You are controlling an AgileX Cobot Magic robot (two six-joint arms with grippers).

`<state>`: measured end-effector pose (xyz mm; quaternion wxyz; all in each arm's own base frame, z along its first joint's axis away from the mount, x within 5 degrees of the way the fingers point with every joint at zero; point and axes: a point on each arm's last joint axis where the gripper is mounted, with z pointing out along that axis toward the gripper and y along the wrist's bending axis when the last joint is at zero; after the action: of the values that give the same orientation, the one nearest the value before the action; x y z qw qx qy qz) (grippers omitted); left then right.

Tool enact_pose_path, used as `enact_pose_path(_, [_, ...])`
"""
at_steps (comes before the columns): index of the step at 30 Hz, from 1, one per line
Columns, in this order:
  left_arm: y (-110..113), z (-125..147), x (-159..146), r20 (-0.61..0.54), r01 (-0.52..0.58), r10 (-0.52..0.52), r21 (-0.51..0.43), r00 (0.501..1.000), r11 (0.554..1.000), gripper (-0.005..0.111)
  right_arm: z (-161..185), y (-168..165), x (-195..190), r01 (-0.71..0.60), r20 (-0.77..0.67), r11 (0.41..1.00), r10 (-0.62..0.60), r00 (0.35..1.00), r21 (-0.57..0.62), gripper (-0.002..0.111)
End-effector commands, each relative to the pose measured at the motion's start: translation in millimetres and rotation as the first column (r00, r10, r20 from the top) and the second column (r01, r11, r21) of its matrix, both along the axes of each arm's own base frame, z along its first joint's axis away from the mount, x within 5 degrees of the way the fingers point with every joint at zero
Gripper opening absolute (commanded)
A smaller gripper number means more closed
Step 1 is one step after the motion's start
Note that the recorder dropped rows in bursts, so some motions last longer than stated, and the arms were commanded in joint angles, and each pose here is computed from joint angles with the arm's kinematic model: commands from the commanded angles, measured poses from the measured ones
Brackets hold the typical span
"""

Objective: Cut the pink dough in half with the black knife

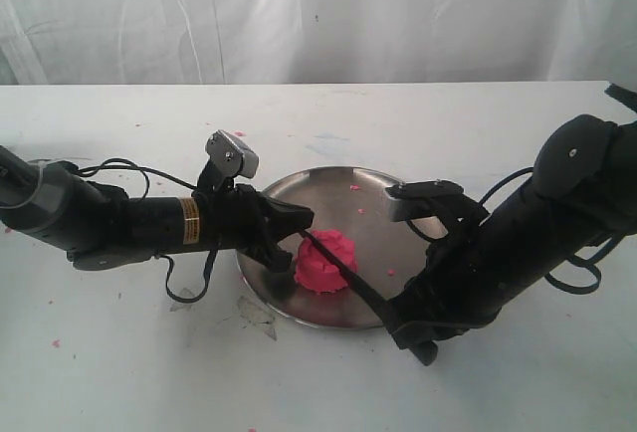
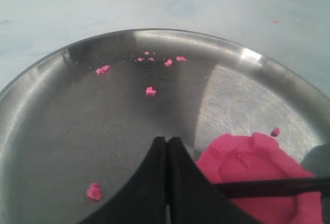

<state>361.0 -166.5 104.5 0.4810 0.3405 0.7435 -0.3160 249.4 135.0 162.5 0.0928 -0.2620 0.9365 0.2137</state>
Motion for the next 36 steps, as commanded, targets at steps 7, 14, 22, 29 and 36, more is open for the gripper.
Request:
enact_pose_path(7, [2.2,-9.9,-2.9,-0.037,0.003,-0.001,0.073,0.999,0.997,0.0,-0.3,0.2,1.0,0.013,-0.001,1.0,-0.013,1.0,0.002,0.0])
enact_pose_path(14, [1.8,-9.2,-3.0,-0.034,0.007,-0.005,0.065,0.999,0.998,0.0,-0.3,0.2,1.0,0.013,-0.001,1.0,-0.013,1.0,0.002,0.0])
enact_pose_path(22, [1.8,-9.1,-2.9,-0.034,0.006,-0.003,0.063,0.999,0.998,0.0,-0.3,0.1,1.7,0.016,0.005,1.0,-0.016,1.0,0.002,0.0])
enact_pose_path(29, [1.8,-9.1,-2.9,-0.034,0.006,-0.003,0.063,0.999,0.998,0.0,-0.3,0.1,1.6,0.017,0.003,1.0,-0.017,1.0,0.002,0.0])
enact_pose_path(36, [1.8,-9.1,-2.9,-0.034,0.006,-0.003,0.063,0.999,0.998,0.0,-0.3,0.0,2.3,0.034,0.004,0.999,-0.034,0.999,0.002,0.0])
